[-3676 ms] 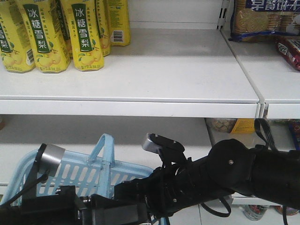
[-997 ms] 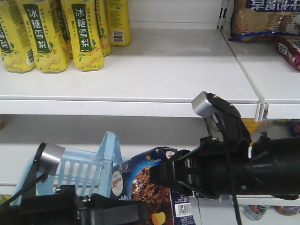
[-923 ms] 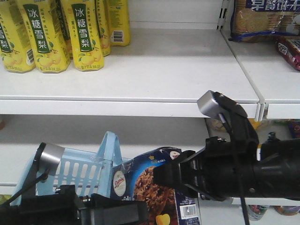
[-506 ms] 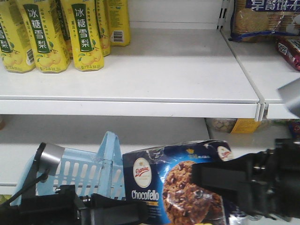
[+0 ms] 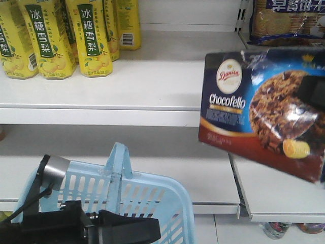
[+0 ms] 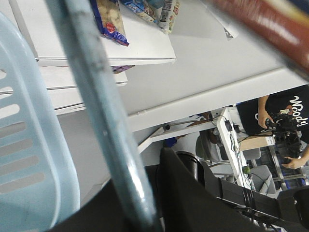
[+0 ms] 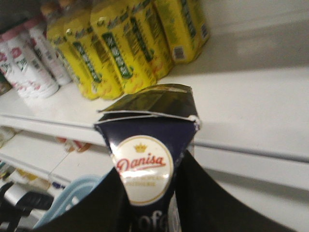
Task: Left arm holds basket, right arm returns cookies
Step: 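Lift the cookie box out of the basket with the right gripper, then carry the box onto the upper shelf beside the yellow bottles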
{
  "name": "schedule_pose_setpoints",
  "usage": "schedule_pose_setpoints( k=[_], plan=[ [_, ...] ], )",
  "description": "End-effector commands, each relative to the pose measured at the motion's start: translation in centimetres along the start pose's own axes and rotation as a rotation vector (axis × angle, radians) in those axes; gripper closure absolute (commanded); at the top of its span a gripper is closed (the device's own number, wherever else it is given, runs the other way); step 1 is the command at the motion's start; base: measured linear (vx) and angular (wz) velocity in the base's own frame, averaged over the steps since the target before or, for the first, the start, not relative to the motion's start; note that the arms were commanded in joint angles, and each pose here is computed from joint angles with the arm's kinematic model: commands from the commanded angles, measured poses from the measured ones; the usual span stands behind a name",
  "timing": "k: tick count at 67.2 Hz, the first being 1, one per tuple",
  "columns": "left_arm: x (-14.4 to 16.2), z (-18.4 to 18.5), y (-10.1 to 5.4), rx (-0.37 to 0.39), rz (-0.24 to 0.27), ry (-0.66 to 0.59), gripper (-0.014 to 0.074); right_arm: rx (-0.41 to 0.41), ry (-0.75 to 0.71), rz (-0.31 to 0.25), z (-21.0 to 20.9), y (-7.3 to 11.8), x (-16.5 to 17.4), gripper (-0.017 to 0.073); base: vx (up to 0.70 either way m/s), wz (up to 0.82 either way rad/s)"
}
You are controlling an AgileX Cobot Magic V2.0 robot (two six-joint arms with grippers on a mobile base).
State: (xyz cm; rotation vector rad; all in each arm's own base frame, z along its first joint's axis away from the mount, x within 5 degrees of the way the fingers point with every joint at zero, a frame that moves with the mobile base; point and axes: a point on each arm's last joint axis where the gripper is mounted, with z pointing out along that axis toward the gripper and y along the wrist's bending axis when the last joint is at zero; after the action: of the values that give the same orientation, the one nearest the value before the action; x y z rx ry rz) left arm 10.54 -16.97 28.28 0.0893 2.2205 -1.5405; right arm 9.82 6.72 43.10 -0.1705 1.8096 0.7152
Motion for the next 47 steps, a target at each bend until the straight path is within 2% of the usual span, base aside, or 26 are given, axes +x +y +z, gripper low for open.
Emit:
schedule_pose_setpoints(
  k=[1,20,27,30,34,37,39,42,46,47],
  plan=[
    [-0.5,-0.4,-1.8,0.089,-0.028,-0.012,0.06,-0.029,-0.212,-0.056,0.3,0.6,-2.7,0.0405,0.0,0.0],
    [-0.5,-0.4,-1.8,0.089,-0.028,-0.012,0.06,0.064,-0.213,-0.211,6.3,0.3,-3.1,0.0389,0.0,0.0],
    [-0.5,-0.4,-1.8,0.089,-0.028,-0.012,0.06,0.106,-0.201,-0.249,8.8,0.2,-3.3,0.0384,0.0,0.0],
    [-0.5,-0.4,-1.8,0.089,-0.028,-0.012,0.06,0.125,-0.197,-0.25,9.8,0.1,-3.3,0.0383,0.0,0.0],
    [-0.5,-0.4,-1.8,0.089,-0.028,-0.012,0.06,0.155,-0.195,-0.282,11.2,-0.1,-3.4,0.0381,0.0,0.0],
    [-0.5,-0.4,-1.8,0.089,-0.028,-0.012,0.06,0.171,-0.199,-0.277,12.2,-0.2,-3.5,0.038,0.0,0.0],
    [-0.5,-0.4,-1.8,0.089,-0.028,-0.012,0.06,0.186,-0.201,-0.299,13.0,-0.3,-3.5,0.038,0.0,0.0],
    [-0.5,-0.4,-1.8,0.089,-0.028,-0.012,0.06,0.202,-0.208,-0.289,13.7,-0.4,-3.6,0.0379,0.0,0.0],
    [-0.5,-0.4,-1.8,0.089,-0.028,-0.012,0.06,0.238,-0.215,-0.305,15.1,-0.7,-3.6,0.0378,0.0,0.0],
    [-0.5,-0.4,-1.8,0.089,-0.028,-0.012,0.06,0.245,-0.218,-0.29,15.4,-0.8,-3.6,0.0377,0.0,0.0]
  ],
)
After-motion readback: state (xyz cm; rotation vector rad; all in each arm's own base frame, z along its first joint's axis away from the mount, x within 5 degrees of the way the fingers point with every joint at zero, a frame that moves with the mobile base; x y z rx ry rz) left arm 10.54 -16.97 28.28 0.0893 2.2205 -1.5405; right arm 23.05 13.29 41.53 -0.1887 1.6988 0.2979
